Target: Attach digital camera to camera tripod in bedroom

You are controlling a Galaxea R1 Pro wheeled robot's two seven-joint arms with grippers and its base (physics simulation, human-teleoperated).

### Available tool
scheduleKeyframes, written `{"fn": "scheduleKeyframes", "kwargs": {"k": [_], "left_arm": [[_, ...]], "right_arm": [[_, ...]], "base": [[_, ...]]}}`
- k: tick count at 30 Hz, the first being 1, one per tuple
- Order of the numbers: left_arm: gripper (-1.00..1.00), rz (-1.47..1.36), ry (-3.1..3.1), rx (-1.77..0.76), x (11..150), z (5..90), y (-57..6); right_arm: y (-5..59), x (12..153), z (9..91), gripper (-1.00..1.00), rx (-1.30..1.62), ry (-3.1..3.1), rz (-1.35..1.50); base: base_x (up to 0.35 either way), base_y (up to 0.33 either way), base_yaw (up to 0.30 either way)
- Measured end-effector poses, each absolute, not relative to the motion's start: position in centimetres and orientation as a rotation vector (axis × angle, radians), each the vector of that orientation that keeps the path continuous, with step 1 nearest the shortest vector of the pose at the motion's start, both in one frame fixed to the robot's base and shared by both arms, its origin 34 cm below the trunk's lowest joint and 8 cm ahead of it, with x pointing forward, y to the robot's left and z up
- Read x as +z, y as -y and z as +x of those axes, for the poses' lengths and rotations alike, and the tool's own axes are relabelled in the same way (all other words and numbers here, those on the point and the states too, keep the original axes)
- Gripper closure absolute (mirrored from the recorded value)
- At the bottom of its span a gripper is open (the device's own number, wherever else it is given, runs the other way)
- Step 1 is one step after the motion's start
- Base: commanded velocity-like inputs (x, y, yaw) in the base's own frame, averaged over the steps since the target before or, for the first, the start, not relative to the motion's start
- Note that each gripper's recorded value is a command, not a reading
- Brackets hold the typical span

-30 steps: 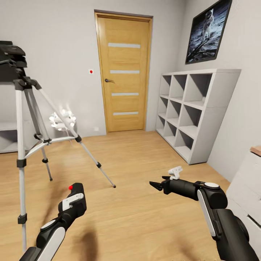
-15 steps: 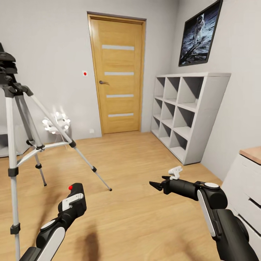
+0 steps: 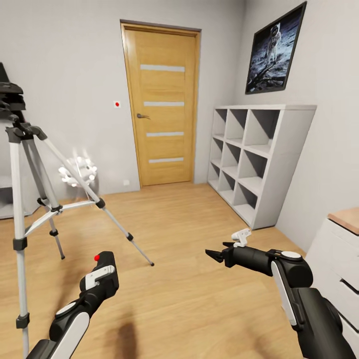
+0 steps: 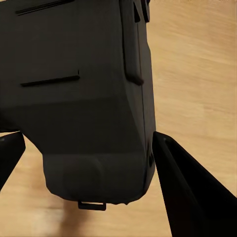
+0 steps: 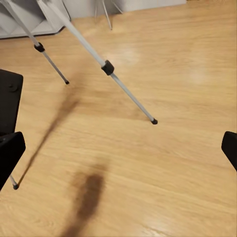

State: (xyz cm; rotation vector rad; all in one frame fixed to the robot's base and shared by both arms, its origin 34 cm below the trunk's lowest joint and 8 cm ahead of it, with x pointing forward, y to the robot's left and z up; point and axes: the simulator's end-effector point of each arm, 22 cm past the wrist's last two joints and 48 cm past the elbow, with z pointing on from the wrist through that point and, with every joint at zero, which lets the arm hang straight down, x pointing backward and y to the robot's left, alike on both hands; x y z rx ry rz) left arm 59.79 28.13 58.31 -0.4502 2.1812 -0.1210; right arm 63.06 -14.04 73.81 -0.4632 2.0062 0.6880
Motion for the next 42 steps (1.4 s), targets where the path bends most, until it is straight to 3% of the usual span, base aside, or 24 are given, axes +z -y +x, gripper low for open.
{"fn": "scheduleKeyframes", "kwargs": {"k": [42], "left_arm": [[1.0, -0.453, -2.188, -0.11, 66.7, 61.2, -28.3]], "right_arm": [[12.5, 83.0, 62.9, -1.0, 0.801, -1.981, -0.537]], "base": [[0.0, 0.0, 0.0]]}}
